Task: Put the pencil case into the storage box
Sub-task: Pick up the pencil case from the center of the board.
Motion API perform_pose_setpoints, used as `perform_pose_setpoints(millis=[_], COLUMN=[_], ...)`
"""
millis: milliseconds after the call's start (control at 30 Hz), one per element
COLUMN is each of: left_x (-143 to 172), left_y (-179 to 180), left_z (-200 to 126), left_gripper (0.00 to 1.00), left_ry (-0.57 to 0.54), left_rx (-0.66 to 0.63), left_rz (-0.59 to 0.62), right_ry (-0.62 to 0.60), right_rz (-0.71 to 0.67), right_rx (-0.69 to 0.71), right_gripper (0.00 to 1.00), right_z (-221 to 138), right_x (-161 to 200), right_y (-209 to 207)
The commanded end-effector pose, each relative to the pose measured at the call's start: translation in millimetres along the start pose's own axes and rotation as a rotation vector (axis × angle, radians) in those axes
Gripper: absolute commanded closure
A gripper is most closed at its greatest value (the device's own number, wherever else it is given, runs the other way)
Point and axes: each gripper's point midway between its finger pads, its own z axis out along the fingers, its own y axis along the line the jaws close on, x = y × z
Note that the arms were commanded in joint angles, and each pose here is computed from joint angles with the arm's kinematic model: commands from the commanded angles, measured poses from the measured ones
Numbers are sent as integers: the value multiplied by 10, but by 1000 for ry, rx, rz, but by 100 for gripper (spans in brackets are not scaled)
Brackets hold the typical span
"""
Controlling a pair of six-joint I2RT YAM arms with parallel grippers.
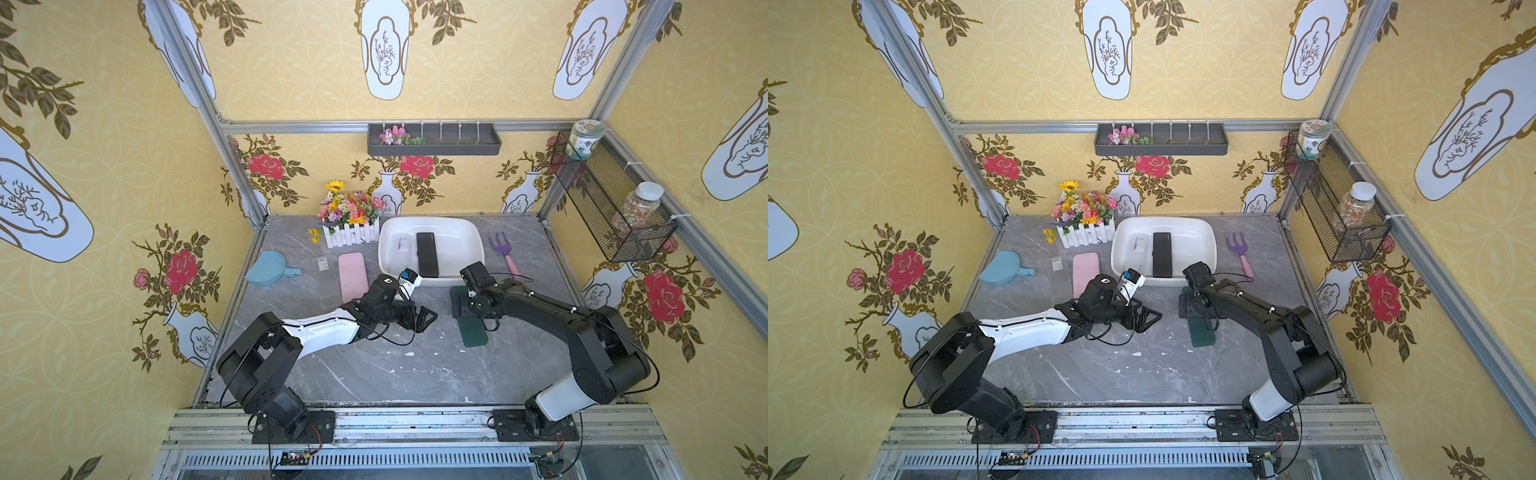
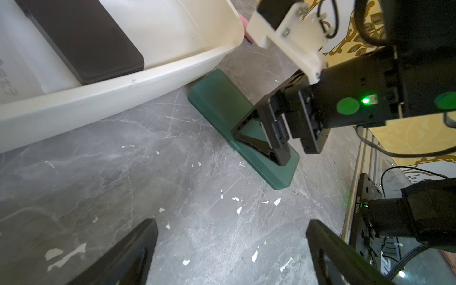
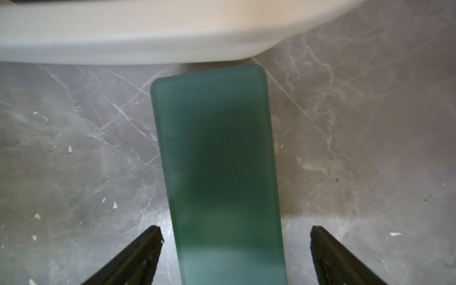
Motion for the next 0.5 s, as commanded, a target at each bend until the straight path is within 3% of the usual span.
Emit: perform_pose_setpoints(millis=[0,267,467], left_x=[49,145,164], left_y=[6,-4,6], left_z=[36,75,89], left_gripper=[0,0,0], left_ry=[16,40,46], left_rx=[-9,-7,-8], left_rz=[20,36,33], right_ry=[15,43,50], right_rz=[11,12,11], right_rx=[19,27,32], right_gripper=[3,1,11], right_z=[81,217,238], right_x=[9,26,32], right_y=[-13,7,7])
